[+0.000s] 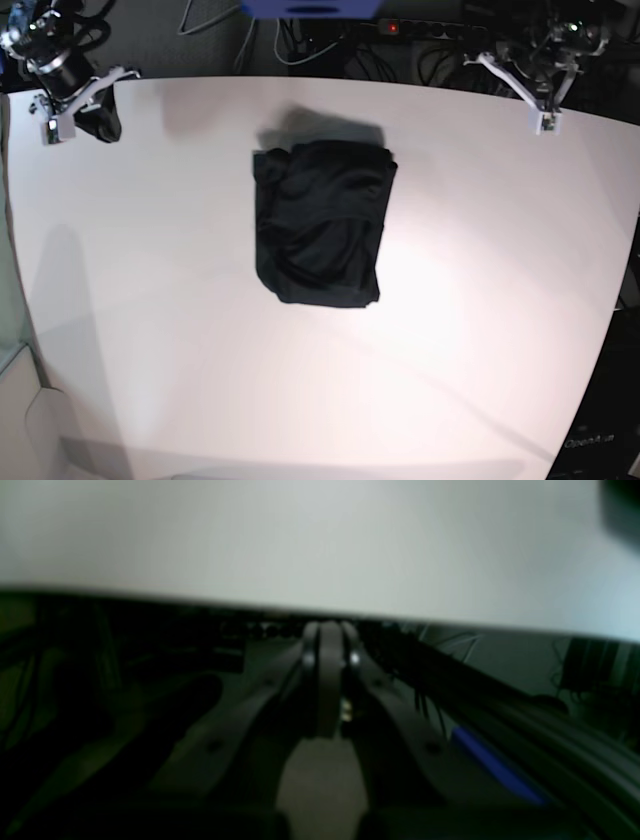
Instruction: Fold the T-shirt properly
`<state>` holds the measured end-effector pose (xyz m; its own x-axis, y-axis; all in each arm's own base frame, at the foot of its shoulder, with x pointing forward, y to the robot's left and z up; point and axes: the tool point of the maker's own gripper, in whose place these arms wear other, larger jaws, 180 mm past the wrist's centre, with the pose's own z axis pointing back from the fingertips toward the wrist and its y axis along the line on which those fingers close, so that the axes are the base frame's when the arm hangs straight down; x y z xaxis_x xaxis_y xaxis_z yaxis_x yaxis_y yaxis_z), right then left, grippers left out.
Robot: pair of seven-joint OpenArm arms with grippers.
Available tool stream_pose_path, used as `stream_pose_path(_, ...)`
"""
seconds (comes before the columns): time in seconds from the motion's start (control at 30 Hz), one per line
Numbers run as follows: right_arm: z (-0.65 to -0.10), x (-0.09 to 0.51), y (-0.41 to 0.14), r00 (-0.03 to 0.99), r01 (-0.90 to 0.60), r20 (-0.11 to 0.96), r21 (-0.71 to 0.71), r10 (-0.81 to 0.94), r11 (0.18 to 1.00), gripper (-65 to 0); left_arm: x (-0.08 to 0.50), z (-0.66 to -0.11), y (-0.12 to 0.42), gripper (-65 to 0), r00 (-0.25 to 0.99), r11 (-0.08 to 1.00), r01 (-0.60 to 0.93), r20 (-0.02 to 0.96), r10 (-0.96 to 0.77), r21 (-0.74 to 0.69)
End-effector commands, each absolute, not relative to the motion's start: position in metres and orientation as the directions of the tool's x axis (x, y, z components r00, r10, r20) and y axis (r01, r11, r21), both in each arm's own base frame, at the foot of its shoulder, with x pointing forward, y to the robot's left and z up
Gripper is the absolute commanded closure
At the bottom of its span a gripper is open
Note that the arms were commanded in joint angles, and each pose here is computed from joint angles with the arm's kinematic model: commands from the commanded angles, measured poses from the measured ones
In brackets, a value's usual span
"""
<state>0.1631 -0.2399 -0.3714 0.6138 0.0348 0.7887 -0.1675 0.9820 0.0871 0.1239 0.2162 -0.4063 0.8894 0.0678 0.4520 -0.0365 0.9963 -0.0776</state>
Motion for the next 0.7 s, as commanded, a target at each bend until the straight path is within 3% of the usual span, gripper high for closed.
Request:
stream_pose_path(0.0,-0.365,0.156,-0.243,0.604,-0.157,0.797,0.087,0.026,0.984,-2.3,0.122,-0.405,0.215,0.0,0.884,0.997,-0.019,0.464,0.05,-0.071)
stream_pose_path(0.37,-0.461,0.02,-0.297,0.76,0.167,0.631,0.037,-0.153,0.985,0.0,0.039,-0.514,0.195,0.0,0.947,1.0,0.013,0.322,-0.007,-0.017)
stream_pose_path(0.53,-0.537,-0.035,-0.282,0.736,0.339,0.577,0.139,-0.354,0.931,0.0,0.015,-0.584,0.189,0.0,0.957,0.999,-0.001,0.29,0.012,-0.038)
stream_pose_path(0.67,-0.588,-0.044,-0.268,0.718,0.452,0.482,0.227,-0.503,0.863,0.0,0.011,-0.629,0.193,0.0,0.959,0.996,-0.075,0.27,0.086,-0.051)
